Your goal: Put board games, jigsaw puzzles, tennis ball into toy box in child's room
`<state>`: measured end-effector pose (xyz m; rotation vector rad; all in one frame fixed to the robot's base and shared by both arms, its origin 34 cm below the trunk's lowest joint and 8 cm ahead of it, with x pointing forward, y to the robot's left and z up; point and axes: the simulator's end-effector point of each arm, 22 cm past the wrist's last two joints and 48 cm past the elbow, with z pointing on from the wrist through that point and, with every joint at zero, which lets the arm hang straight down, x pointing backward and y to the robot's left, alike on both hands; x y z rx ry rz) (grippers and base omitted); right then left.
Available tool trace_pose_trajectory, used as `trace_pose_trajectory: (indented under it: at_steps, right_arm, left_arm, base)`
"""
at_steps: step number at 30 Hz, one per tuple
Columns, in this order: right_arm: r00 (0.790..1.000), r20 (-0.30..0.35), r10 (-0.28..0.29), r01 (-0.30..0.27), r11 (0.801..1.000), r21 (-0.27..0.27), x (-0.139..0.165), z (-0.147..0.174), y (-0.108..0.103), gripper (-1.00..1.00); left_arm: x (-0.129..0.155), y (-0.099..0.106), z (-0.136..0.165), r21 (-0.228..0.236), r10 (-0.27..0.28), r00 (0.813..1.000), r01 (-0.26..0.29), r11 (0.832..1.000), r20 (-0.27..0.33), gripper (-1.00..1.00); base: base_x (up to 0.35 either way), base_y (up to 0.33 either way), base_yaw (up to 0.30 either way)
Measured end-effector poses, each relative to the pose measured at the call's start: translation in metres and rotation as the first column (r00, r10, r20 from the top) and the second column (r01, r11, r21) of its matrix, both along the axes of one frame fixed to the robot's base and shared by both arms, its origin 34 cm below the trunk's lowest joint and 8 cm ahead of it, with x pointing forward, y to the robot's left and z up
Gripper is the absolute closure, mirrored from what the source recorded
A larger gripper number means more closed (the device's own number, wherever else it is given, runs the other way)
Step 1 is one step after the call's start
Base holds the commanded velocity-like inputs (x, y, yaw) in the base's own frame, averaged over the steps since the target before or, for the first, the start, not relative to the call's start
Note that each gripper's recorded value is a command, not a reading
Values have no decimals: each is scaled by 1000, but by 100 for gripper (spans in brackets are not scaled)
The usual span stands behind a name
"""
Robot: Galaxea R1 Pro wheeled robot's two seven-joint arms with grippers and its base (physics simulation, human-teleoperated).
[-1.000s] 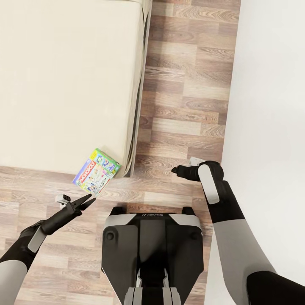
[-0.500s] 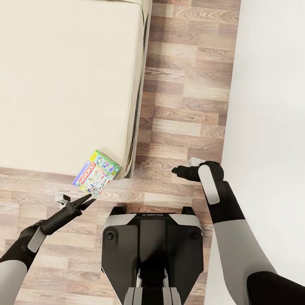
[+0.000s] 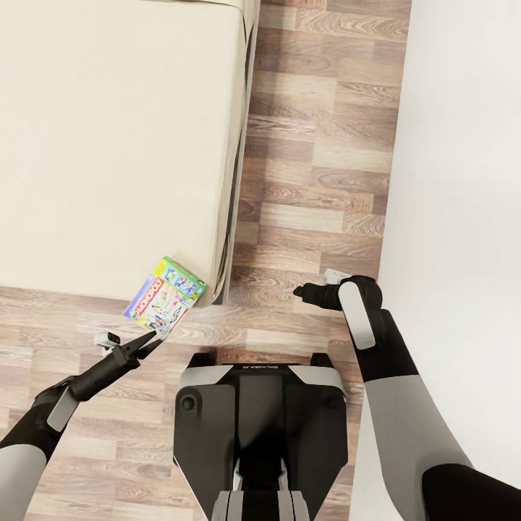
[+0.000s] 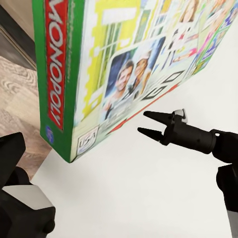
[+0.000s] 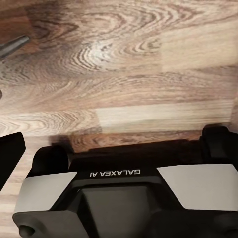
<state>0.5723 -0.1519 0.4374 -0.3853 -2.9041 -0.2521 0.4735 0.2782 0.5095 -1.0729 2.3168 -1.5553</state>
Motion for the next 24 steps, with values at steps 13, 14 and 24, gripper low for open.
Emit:
trace_pose_trajectory:
  at_steps: [13,14,24]
  right_arm:
    - [1000,-2,0,0,1000,0,-1,-1,0,-100]
    - [1000,-3,0,0,1000,0,-2,-2,0,-100]
    - [1000,-18,0,0,1000,0,-9,-8,0,-100]
  left_arm:
    - [-1,0,-1,6,-4,1000,4,1000,6,-100]
    - [-1,0,-1,7,-4,1000,4,1000,6,-100]
    - [-8,0,-6,11,-7,1000,7,1000,-2,-100]
  base:
    - [0,18,5]
    - [0,1,39]
    - [0,0,61]
